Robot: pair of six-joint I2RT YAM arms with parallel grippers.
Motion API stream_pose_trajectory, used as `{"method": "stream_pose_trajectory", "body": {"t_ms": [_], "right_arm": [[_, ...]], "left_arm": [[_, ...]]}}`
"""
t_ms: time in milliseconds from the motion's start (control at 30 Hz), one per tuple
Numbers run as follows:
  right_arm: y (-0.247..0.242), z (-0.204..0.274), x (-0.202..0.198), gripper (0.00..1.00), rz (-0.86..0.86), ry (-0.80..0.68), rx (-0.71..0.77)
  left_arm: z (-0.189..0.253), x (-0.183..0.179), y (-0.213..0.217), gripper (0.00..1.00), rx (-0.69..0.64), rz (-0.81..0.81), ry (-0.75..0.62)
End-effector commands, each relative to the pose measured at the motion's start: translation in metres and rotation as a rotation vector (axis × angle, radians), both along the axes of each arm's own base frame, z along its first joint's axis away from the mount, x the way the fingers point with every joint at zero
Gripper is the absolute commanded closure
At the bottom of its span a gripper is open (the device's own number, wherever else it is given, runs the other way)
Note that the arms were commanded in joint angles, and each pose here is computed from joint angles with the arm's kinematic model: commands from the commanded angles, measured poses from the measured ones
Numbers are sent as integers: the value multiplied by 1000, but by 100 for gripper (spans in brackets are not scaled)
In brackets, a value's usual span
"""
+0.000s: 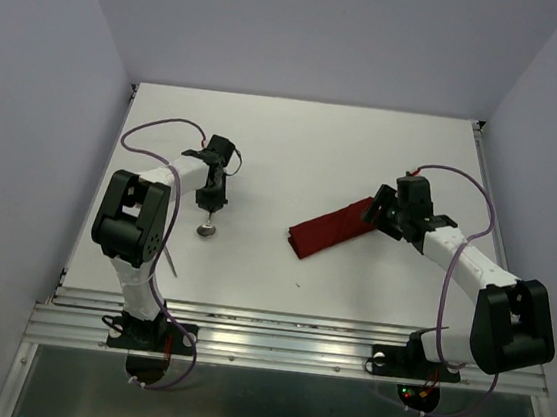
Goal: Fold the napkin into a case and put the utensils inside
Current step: Pick up the spoon from the center of the board, then move the spoon to the center of the board.
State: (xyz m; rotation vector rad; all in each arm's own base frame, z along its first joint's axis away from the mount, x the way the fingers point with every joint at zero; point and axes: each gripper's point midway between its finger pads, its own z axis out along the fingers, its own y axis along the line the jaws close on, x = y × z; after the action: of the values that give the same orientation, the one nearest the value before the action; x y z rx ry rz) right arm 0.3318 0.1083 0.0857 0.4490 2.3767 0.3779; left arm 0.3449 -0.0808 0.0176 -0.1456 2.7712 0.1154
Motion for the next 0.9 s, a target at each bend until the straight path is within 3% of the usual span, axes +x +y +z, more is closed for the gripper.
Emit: {"method": "stream_pose_trajectory", "body": {"t_ms": [0,100,300,433,600,767,867], "right_arm": [[0,15,17,34,-7,-65,-2],[-2,9,20,34,-16,-42,-18],[-12,-7,36,34,-72,12,-15],[-32,-7,57,35,-143,25,40],[-36,-1,74,39,-154,13,84],[-47,-12,81,49,-190,37,71],[-51,-19,86,61,-210,51,67]], "left_arm": [[-16,-12,6,78,17,-3,71],[-4,-5,-10,100,-21,-53,38],[35,8,-59,100,-51,-182,-94],[71,10,-121,100,-99,-358,-177],[96,5,-168,100,-89,-527,-232],[103,-12,-200,100,-103,-685,-244],[104,-20,-209,100,-98,-727,-239]]}}
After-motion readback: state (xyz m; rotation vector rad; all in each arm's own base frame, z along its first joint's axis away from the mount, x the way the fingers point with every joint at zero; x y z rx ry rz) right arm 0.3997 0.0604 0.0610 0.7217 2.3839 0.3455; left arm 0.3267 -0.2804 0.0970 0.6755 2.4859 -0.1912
